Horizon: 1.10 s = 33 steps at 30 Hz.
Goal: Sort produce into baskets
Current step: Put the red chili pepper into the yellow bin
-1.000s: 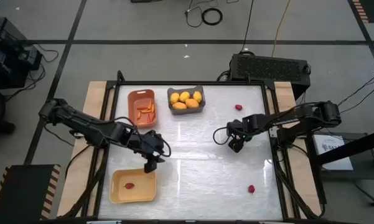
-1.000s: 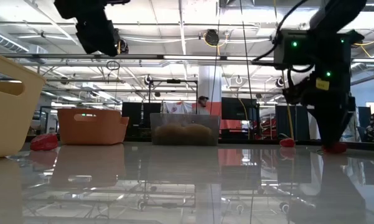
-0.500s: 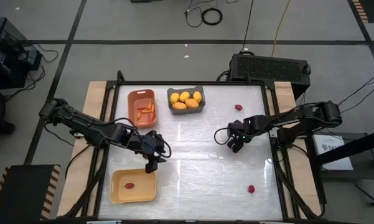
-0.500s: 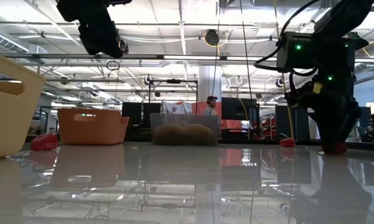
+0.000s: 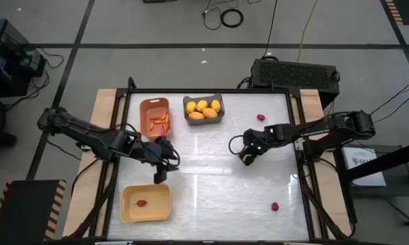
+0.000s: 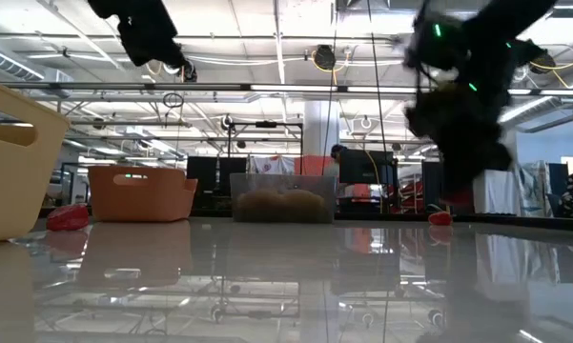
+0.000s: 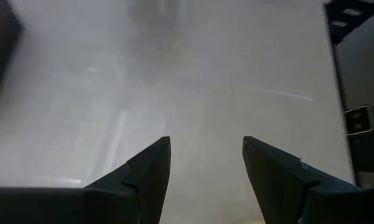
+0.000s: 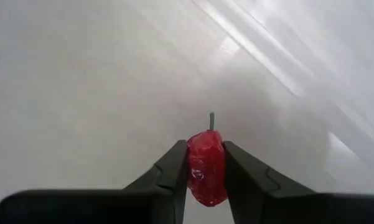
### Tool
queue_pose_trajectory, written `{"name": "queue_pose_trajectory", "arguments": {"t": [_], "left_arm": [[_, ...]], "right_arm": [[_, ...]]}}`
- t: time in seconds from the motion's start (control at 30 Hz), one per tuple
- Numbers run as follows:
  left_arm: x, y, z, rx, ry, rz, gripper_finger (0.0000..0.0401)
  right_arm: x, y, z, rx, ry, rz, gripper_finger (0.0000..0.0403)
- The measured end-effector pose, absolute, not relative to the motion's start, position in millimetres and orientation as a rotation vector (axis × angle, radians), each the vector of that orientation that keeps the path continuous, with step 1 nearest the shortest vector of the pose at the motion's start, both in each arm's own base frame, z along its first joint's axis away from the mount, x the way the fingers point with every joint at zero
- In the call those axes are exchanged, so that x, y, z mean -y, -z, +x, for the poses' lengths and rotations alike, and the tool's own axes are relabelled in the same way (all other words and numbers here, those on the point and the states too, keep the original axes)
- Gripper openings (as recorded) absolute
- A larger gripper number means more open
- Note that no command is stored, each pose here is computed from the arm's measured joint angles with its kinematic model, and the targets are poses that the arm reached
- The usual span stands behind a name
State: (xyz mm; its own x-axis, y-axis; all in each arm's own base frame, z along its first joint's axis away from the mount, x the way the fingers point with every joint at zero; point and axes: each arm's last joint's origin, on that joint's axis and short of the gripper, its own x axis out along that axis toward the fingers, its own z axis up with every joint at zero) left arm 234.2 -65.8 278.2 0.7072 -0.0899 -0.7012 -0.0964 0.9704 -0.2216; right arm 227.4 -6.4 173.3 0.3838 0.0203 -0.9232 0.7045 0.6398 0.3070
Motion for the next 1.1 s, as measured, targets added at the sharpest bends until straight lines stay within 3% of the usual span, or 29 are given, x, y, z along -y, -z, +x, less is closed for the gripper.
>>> {"name": "queue_pose_trajectory", "arguments": {"t": [0.23, 0.43, 0.73, 1.1], "left_arm": [[49, -285, 218, -0.771, -0.081, -0.192, 0.0207], [36, -263, 200, -0.767, -0.131, -0.211, 0.0207], [32, -222, 186, -0.756, -0.075, -0.272, 0.0207], [29, -209, 181, -0.782, -0.139, -0.219, 0.0207]], "right_arm": [[-14, -203, 270, -0.694, 0.221, 0.804, 0.0080], [-37, -209, 294, -0.490, 0.034, 0.759, 0.0080], [-74, -194, 335, -0.318, -0.151, 0.658, 0.0080], [-109, -200, 450, -0.247, -0.270, 0.388, 0.0080]]}}
